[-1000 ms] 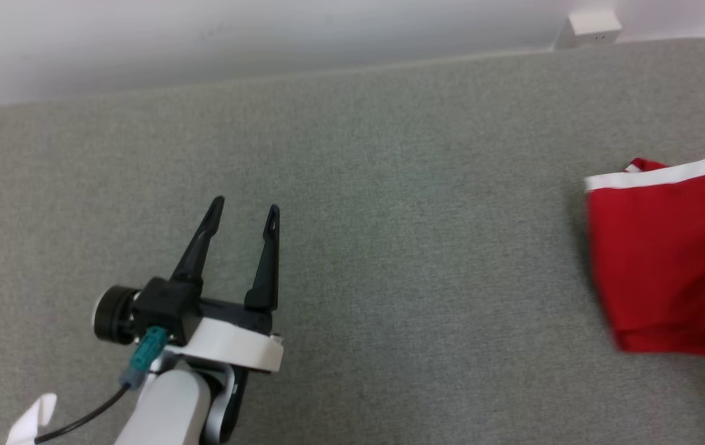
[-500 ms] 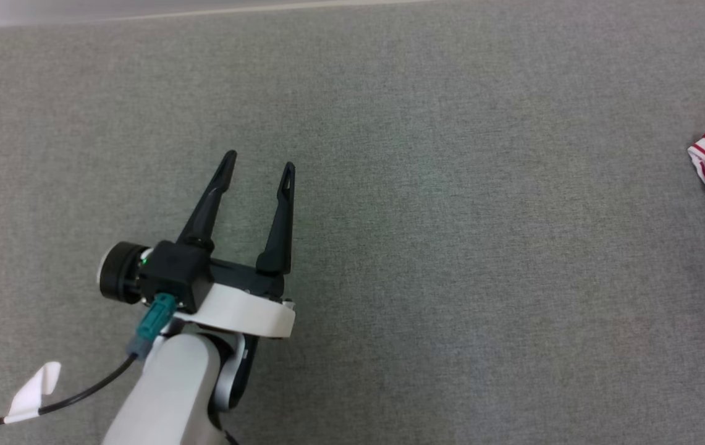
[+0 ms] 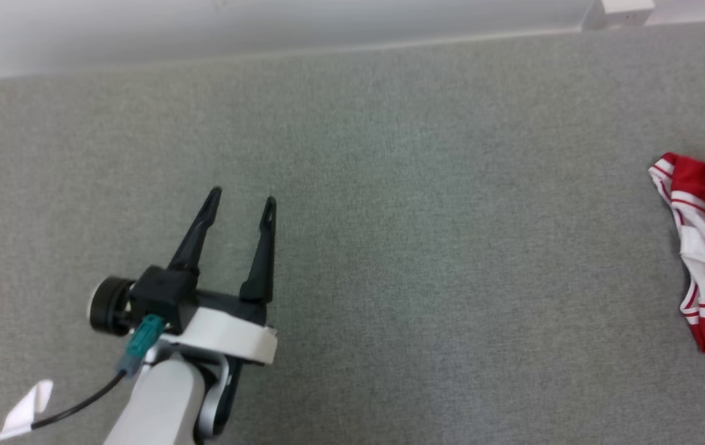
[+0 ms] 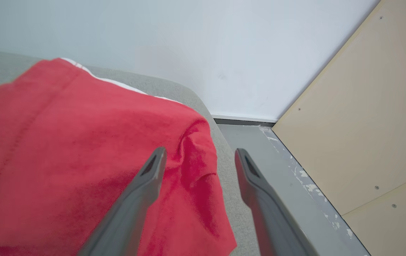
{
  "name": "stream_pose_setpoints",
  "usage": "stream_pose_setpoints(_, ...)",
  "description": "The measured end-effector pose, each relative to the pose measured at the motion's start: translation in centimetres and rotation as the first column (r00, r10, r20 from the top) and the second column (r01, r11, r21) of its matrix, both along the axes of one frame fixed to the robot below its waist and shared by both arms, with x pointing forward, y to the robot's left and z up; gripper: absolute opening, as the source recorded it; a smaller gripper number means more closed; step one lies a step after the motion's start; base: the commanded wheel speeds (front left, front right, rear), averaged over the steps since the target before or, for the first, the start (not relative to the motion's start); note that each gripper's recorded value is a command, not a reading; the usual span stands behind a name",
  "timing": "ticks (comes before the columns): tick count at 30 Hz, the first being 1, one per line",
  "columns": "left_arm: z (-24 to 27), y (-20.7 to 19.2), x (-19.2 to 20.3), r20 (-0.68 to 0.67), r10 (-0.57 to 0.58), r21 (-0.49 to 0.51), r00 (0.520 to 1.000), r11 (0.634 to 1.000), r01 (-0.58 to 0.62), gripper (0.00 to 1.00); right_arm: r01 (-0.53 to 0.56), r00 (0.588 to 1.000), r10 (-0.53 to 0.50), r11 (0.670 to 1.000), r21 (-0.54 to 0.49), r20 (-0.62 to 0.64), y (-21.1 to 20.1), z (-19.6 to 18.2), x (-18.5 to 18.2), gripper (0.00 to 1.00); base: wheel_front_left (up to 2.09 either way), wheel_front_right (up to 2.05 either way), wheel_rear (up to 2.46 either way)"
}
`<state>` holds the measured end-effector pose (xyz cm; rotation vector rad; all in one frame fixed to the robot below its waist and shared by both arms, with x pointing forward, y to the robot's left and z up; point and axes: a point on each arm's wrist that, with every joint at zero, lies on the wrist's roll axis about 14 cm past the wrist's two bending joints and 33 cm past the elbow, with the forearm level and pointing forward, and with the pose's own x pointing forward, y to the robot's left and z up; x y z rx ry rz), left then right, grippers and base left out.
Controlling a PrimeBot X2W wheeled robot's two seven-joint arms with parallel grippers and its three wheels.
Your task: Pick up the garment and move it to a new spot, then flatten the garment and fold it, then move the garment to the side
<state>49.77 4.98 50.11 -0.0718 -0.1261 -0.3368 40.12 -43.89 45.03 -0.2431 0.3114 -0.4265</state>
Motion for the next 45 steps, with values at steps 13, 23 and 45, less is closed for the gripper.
stream_pose_setpoints(13,1.6,4.9,-4.6,-0.003,0.139,0.024,0.990,0.990,-0.139,1.00,-0.212,0.954,0.163,0.960,0.181,0.253,13.6,4.4,-0.9,1.00,0.00,0.00,0.00)
stream_pose_setpoints(23,2.2,10.5,-8.0,0.006,0.292,0.055,0.956,0.955,-0.292,1.00,-0.450,0.867,0.342,0.850,0.273,0.362,23.8,7.1,0.1,1.00,0.00,0.00,0.00)
stream_pose_setpoints(45,2.1,11.1,-13.1,-0.014,0.292,0.059,0.956,0.955,-0.291,1.00,-0.485,0.852,0.349,0.806,0.339,0.390,25.4,7.8,-5.0,1.00,0.00,0.00,0.00)
